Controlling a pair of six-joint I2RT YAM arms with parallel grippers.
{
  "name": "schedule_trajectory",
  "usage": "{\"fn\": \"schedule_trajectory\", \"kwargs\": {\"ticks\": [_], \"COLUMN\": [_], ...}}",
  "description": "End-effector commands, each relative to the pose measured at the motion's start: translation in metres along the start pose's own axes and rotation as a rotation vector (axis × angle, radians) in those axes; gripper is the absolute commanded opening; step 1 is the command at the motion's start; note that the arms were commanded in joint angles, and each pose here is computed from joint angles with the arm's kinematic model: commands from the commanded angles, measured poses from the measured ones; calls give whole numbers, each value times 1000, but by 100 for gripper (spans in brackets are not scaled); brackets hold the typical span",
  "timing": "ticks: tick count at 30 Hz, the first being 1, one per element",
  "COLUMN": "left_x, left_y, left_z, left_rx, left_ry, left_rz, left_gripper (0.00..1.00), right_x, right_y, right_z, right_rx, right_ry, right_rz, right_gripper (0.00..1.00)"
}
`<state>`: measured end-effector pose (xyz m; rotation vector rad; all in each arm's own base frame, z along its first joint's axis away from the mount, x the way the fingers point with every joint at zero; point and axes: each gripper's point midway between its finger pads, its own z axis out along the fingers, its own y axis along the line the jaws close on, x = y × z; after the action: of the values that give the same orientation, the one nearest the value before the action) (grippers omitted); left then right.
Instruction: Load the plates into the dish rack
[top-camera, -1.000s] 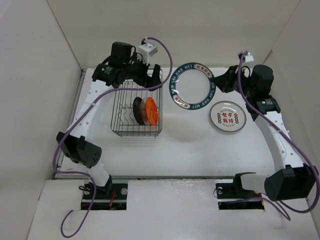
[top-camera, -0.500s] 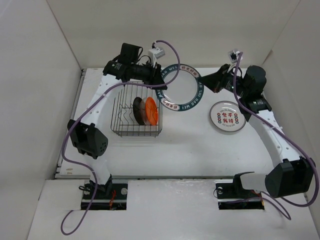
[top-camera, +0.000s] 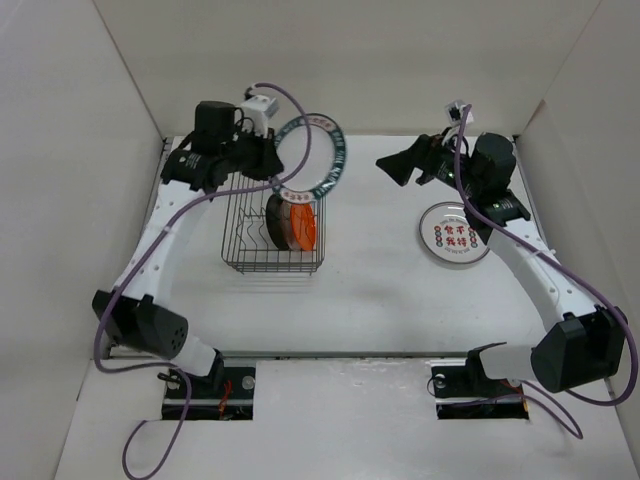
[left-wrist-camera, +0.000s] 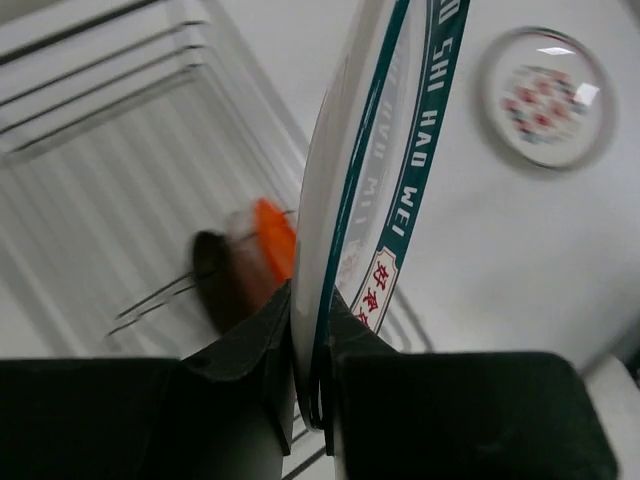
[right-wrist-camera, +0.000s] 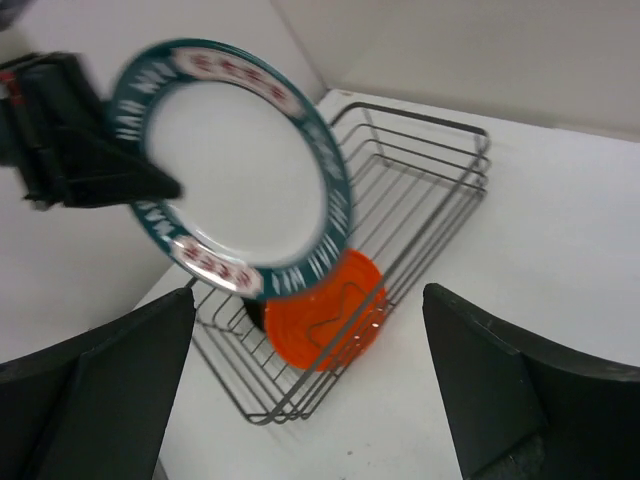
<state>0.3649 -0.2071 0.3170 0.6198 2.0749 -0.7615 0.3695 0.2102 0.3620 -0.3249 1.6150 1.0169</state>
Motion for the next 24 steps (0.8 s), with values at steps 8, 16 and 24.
{"fn": "schedule_trajectory", "kwargs": {"ticks": [8, 16, 24], "left_x": [1, 44, 64], "left_y": [136, 140, 124], "left_z": [-160, -138, -108], "left_rx": [-1076, -1031, -865], "left_ry": [-180, -24, 63], "left_rz": [3, -73, -178], "left_gripper": [0, 0, 0], "right_x": [8, 26, 41], "right_y": [-47, -61, -66], "right_z": [-10, -13, -17], "right_rx": [319, 372, 389], "right_ry": [11, 57, 102], "right_rz": [16, 33, 35], "right_gripper": [100, 100, 100]}}
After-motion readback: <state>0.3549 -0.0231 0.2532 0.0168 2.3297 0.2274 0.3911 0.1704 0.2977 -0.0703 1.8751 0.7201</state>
